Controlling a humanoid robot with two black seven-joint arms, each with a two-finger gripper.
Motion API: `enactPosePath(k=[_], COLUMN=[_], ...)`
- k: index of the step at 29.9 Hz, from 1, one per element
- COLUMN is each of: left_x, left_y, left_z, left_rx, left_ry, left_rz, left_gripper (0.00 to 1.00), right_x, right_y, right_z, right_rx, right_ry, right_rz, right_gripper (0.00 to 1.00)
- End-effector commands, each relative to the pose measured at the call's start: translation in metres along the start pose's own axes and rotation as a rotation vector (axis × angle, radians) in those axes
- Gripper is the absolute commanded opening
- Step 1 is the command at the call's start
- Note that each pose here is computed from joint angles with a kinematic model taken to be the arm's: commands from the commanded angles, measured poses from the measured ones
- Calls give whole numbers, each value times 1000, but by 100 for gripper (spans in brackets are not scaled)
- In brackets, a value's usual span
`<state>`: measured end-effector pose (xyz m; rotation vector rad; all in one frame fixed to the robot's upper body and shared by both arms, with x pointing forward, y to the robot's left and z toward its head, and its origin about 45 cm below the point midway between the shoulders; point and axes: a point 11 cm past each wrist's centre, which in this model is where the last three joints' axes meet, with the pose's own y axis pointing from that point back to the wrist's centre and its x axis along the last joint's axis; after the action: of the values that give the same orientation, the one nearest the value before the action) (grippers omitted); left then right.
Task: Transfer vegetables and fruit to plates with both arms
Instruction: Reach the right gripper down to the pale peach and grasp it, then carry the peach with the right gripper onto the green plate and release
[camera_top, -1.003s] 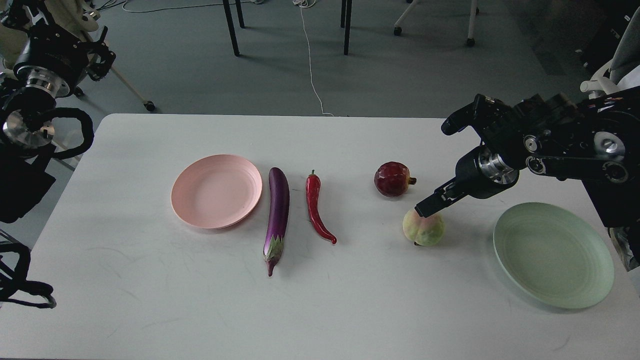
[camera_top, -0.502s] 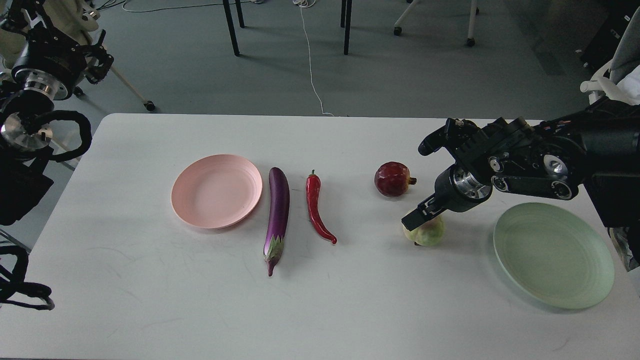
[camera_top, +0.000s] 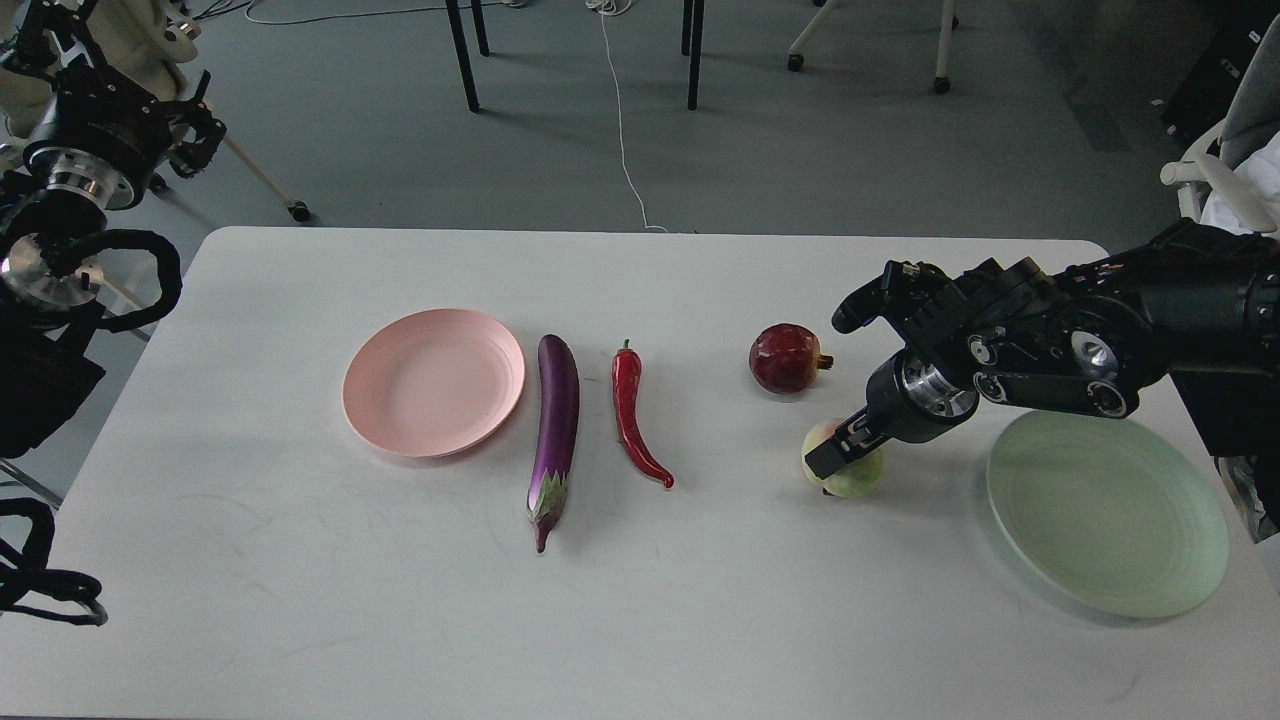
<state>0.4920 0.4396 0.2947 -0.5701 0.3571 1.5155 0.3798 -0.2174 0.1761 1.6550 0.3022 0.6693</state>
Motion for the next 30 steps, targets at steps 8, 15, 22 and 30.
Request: enactPosePath(k=[8, 15, 22, 30], left_x=[3, 4, 11, 14], left_y=[1, 2, 5, 7], left_z=[1, 3, 13, 11], left_rx=[-1, -1, -11, -6], left_ry=[-2, -5, -26, -27], left_rz=[5, 6, 19, 24], left_gripper=[98, 98, 98, 99], right_x=[16, -8, -78, -145], right_y=[40, 92, 109, 109], right_z=[11, 71, 107, 110], right_rx=[-19, -101, -139, -127], right_ry=[-17, -132, -218, -255], right_rz=[65, 141, 112, 45], right_gripper=[52, 52, 52, 52])
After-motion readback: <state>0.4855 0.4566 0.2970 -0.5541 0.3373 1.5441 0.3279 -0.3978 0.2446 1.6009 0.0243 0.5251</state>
